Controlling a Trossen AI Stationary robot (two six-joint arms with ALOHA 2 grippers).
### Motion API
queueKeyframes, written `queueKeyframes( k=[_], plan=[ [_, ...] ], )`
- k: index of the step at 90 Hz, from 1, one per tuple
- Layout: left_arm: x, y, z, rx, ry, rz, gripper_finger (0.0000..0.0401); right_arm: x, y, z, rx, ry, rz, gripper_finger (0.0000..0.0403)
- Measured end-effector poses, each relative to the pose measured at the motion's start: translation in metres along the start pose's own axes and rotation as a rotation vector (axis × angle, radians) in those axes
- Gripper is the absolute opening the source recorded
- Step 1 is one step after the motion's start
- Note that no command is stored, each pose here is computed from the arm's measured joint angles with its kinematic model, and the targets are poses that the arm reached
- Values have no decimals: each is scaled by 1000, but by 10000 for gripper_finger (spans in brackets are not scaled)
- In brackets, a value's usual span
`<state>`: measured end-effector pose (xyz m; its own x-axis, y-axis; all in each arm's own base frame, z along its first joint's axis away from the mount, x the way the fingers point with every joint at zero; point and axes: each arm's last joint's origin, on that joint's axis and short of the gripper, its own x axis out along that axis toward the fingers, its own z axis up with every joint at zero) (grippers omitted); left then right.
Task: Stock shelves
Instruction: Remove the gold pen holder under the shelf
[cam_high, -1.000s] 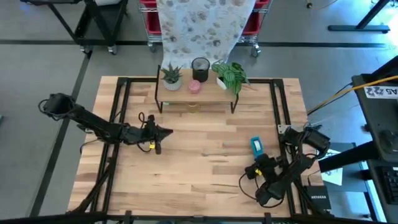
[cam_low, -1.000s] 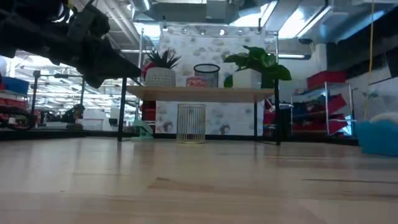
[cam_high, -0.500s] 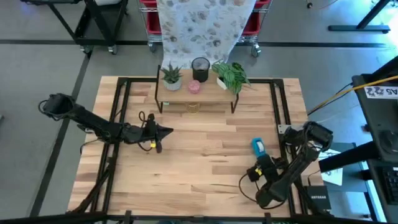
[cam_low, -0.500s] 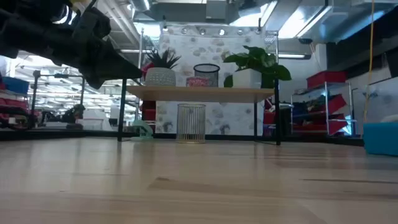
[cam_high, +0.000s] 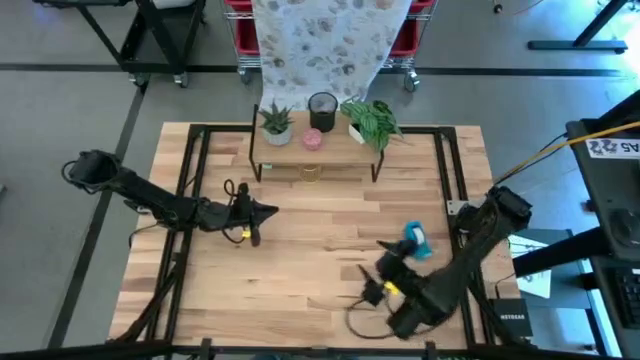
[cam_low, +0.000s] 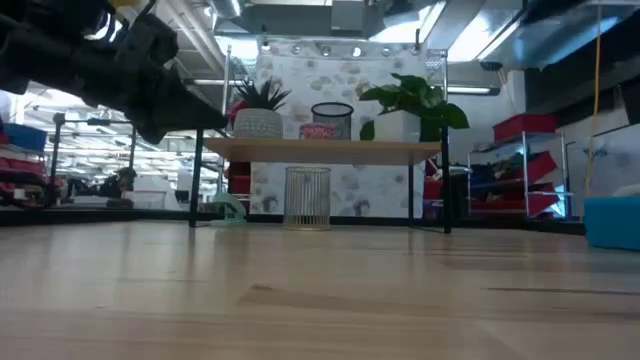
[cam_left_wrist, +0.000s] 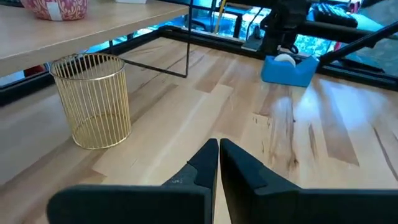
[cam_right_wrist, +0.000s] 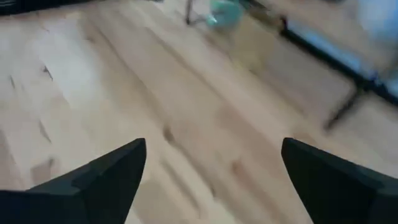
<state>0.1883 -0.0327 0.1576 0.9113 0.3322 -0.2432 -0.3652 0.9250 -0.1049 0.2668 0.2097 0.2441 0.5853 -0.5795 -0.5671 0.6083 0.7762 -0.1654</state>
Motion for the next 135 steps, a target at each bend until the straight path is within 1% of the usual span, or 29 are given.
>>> queueKeyframes(
  k=[8, 16, 21, 29, 35, 40, 45, 52, 65, 72, 77, 85, 89, 104, 118, 129, 135],
  plan=[
    [0, 1, -4, -16, 34, 4, 0, 39, 5, -1, -65, 41, 41, 344],
    [0, 2, -8, -38, 73, 7, 0, 80, 5, -7, -98, 29, 103, 332],
    [-1, 2, -10, -49, 101, 8, 0, 105, 0, -13, -111, 18, 152, 325],
    [-1, 4, -14, -58, 134, 19, 0, 142, -16, -19, -72, -41, 201, 314],
    [-1, 5, -16, -62, 154, 28, 0, 166, -32, -17, -11, -105, 227, 308],
    [-1, 5, -17, -64, 159, 34, 0, 184, -45, -17, 14, -144, 250, 305],
    [-1, 5, -17, -67, 157, 40, 0, 201, -58, -19, 16, -148, 252, 303],
    [0, 7, -16, -71, 145, 61, 0, 223, -70, -15, 50, -147, 260, 302],
    [1, 12, -15, -68, 121, 141, 0, 258, -87, -16, 79, -102, 182, 302],
    [3, 15, -15, -71, 117, 168, 0, 273, -91, -16, 98, -105, 136, 304],
    [4, 17, -14, -69, 116, 182, 0, 282, -92, -14, 127, -134, 135, 308],
    [6, 21, -15, -60, 127, 194, 0, 296, -92, -22, 139, -131, 132, 318],
    [8, 22, -17, -45, 146, 190, 0, 300, -92, -27, 154, -121, 126, 326],
    [15, 25, -22, -26, 185, 160, 0, 311, -97, -31, 219, -133, 83, 368],
    [21, 28, -24, -35, 197, 153, 0, 318, -100, -31, 163, -168, 61, 396],
    [23, 30, -26, -44, 202, 152, 0, 321, -105, -29, 117, -176, 9, 399],
    [23, 30, -27, -42, 207, 153, 0, 324, -111, -27, 124, -181, -14, 398]
  ],
)
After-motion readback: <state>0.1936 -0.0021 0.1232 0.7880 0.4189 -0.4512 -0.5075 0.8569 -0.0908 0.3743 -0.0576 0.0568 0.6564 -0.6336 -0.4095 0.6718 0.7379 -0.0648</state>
